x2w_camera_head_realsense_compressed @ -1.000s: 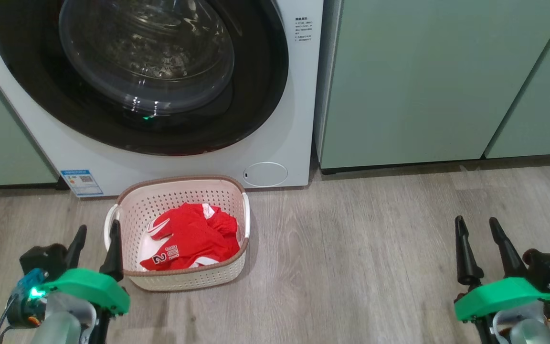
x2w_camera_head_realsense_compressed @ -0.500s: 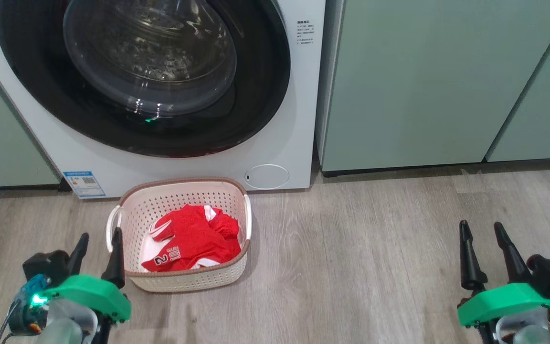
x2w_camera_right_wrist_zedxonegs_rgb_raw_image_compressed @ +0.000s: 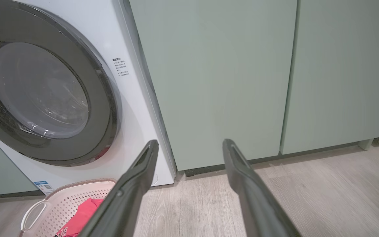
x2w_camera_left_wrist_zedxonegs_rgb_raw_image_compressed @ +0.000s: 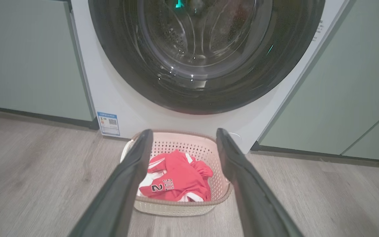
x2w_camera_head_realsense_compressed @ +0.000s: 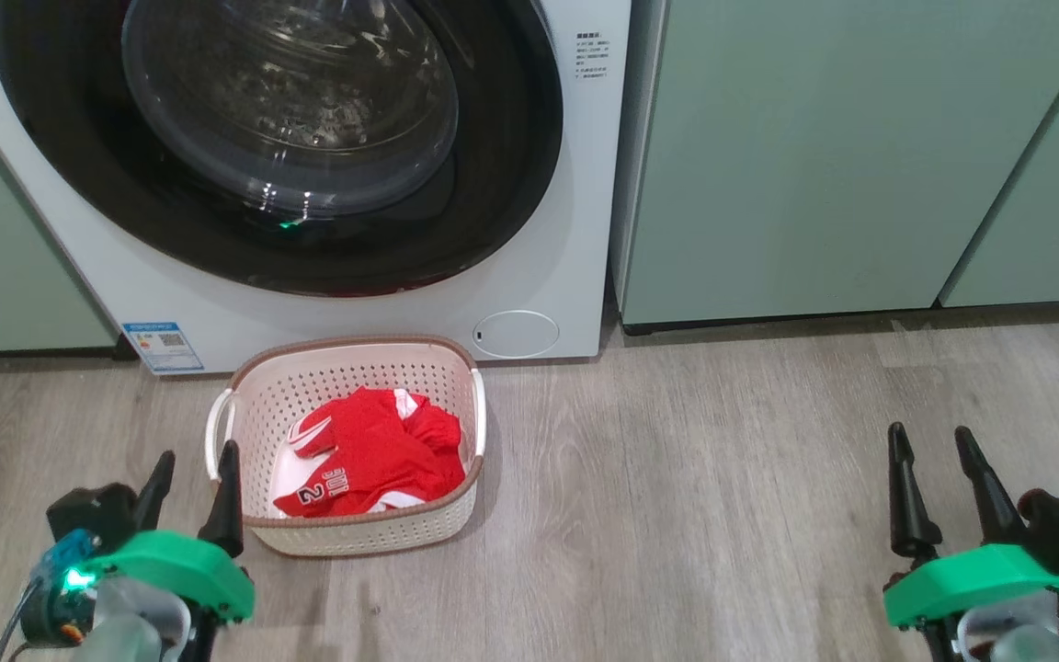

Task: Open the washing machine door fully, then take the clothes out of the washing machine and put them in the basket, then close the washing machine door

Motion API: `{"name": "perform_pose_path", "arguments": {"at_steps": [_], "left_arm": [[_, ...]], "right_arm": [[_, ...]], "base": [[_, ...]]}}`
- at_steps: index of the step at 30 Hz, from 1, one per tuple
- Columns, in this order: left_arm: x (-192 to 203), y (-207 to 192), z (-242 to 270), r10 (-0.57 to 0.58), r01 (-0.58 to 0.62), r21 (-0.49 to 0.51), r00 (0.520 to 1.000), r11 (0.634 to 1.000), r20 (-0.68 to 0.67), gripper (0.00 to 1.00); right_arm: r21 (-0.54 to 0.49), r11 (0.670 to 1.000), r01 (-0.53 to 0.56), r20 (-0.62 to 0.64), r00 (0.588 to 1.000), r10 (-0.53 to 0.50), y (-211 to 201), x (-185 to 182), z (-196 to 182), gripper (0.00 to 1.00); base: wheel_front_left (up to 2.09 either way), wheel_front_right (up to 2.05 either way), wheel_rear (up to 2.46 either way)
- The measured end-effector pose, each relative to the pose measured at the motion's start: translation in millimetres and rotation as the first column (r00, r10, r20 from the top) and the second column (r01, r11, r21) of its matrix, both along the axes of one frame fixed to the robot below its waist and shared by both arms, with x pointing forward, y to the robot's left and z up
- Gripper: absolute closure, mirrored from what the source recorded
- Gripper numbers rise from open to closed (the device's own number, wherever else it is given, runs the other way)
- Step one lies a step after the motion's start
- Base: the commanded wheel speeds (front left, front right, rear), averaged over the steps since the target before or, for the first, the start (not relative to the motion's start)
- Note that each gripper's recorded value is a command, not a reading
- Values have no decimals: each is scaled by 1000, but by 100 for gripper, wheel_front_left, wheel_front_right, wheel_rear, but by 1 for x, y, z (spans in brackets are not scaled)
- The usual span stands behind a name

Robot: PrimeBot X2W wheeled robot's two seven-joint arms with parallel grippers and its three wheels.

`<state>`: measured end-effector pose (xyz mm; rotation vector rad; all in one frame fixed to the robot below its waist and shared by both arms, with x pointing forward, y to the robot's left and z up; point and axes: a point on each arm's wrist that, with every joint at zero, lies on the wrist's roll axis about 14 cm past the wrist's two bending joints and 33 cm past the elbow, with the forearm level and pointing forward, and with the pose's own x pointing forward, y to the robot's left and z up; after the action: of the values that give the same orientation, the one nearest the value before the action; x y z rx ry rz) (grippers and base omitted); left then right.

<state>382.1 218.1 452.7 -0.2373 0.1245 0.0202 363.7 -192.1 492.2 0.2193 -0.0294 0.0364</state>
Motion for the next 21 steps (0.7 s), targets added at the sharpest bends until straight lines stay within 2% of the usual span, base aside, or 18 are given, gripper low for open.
{"name": "perform_pose_path", "arguments": {"at_steps": [1,4,6,9,21], "left_arm": [[0,0,-1,4,-4,-10,1000,1000,-2,100],[-6,-2,-12,5,-6,-19,999,1000,-36,100],[-30,-9,-44,3,-8,-39,991,999,-132,100],[-50,-13,-67,6,-19,-63,978,998,-207,100],[-41,-13,-57,33,-64,-162,982,985,-186,100]], "right_arm": [[1,1000,0,-3,1000,0,0,0,-1,100],[5,1000,0,-40,999,0,1,-4,-13,100],[14,1000,2,-124,992,-1,3,-17,-40,100],[34,999,12,-180,984,-6,3,-27,-57,100],[141,988,54,-191,981,-27,-1,-25,-56,100]], "base": [[0,0,0],[0,0,0],[0,0,0],[0,0,0],[0,0,0]]}}
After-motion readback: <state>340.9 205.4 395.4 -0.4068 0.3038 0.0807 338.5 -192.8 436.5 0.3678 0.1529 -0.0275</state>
